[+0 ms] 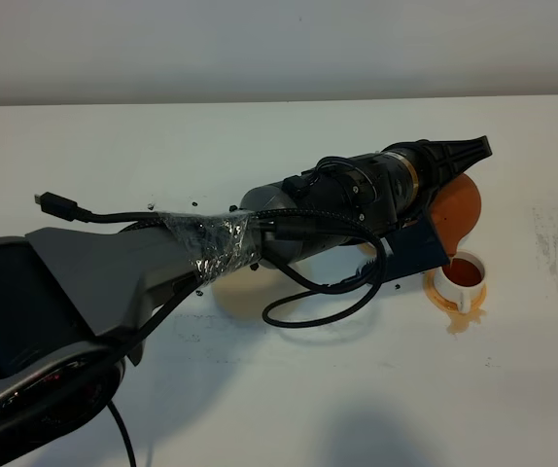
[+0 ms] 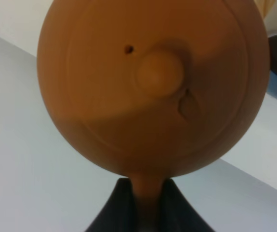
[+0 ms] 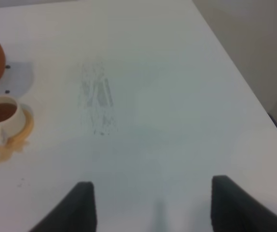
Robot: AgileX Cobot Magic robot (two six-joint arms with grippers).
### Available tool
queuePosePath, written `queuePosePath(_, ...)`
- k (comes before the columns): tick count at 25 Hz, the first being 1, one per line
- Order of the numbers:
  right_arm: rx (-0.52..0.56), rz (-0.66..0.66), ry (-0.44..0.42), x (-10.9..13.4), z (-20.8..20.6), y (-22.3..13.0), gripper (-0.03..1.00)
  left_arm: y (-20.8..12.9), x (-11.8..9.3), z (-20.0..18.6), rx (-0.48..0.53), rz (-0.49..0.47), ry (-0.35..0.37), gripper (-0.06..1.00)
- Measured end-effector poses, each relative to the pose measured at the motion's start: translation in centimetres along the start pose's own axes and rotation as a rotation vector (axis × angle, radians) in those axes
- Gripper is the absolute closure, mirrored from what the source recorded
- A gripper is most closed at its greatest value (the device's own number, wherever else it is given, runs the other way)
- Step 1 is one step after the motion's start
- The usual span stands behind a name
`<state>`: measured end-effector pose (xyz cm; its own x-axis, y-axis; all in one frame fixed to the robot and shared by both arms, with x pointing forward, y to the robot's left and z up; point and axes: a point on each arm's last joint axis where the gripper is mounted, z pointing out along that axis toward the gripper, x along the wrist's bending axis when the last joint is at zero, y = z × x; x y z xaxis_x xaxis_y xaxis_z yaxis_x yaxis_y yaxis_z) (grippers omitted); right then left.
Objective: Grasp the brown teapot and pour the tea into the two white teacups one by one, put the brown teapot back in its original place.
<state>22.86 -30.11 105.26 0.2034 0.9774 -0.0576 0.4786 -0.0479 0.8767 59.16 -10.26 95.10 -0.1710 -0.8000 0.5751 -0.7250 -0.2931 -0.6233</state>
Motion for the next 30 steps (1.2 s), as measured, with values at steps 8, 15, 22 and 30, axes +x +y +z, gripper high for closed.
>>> queuePosePath(8, 0.0, 0.0, 0.0, 0.0, 0.0, 0.0, 0.45, -0.01, 0.17, 0.0, 0.002, 0.021, 0.018, 0.85)
queuePosePath(15, 0.0, 0.0, 0.0, 0.0, 0.0, 0.0, 0.45, -0.02, 0.22, 0.0, 0.002, 0.028, 0.024, 0.85)
queuePosePath(22, 0.0, 0.0, 0.0, 0.0, 0.0, 0.0, 0.45, 0.03, 0.46, -0.01, -0.002, 0.03, 0.05, 0.85)
queuePosePath(30, 0.0, 0.0, 0.0, 0.0, 0.0, 0.0, 0.45, 0.2, 0.04, 0.0, -0.023, -0.094, 0.005, 0.85)
